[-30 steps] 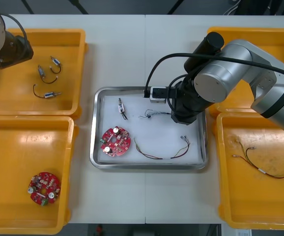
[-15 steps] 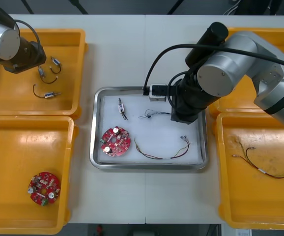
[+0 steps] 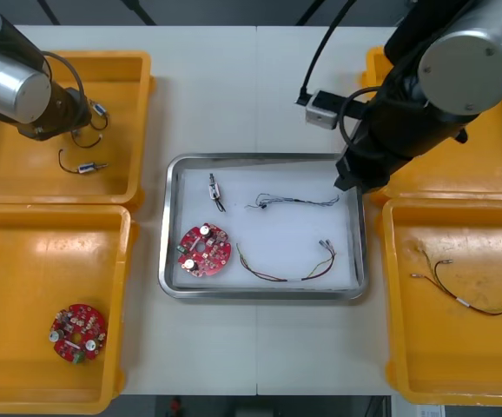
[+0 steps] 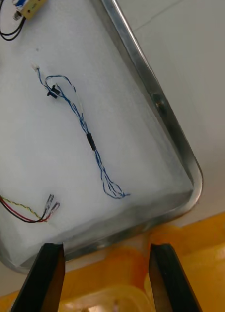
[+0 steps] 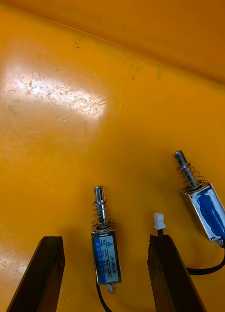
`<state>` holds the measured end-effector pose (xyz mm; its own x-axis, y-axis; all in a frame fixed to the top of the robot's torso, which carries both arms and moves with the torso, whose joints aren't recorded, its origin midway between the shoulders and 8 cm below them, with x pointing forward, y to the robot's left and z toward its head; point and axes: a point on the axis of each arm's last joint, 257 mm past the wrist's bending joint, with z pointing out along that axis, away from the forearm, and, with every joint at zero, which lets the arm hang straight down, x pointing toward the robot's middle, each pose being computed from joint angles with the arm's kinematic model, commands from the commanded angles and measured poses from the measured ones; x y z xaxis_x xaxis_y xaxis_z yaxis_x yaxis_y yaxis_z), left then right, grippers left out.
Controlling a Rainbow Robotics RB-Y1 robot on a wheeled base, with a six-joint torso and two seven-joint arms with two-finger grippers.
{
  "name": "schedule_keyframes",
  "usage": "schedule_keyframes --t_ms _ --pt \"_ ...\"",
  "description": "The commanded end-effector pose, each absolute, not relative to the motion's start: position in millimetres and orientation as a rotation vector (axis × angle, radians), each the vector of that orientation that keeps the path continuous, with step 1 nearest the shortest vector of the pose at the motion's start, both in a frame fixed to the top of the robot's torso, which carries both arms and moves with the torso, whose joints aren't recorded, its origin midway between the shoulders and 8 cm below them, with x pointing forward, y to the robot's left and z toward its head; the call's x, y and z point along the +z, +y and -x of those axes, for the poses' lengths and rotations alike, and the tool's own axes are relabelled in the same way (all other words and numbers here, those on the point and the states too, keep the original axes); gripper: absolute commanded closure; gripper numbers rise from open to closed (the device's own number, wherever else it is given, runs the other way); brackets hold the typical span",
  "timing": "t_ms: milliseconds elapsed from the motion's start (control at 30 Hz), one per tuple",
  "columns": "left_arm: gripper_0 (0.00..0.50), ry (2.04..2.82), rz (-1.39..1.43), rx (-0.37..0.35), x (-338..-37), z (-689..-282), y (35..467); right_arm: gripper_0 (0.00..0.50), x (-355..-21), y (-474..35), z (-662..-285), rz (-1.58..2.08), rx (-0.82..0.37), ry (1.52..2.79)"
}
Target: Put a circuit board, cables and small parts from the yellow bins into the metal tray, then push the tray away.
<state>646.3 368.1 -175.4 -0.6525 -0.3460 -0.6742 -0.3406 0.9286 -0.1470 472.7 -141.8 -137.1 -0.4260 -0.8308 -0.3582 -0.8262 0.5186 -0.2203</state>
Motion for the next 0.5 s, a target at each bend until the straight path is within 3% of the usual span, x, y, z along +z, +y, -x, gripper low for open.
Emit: schedule_keyframes --t_ms 33,267,500 --pt "0.0 2.326 0.364 -0.04 -155 -660 347 0.0 -90 -178 -480 1.103 -0.039 2.421" --pt "0.0 2.323 0.385 -0.057 -161 -663 349 0.0 -81 -229 -471 0.73 -0.002 2.588" --pt "0.0 2.328 0.372 -0.055 -163 -663 348 0.0 -78 -277 -458 0.427 0.002 2.657"
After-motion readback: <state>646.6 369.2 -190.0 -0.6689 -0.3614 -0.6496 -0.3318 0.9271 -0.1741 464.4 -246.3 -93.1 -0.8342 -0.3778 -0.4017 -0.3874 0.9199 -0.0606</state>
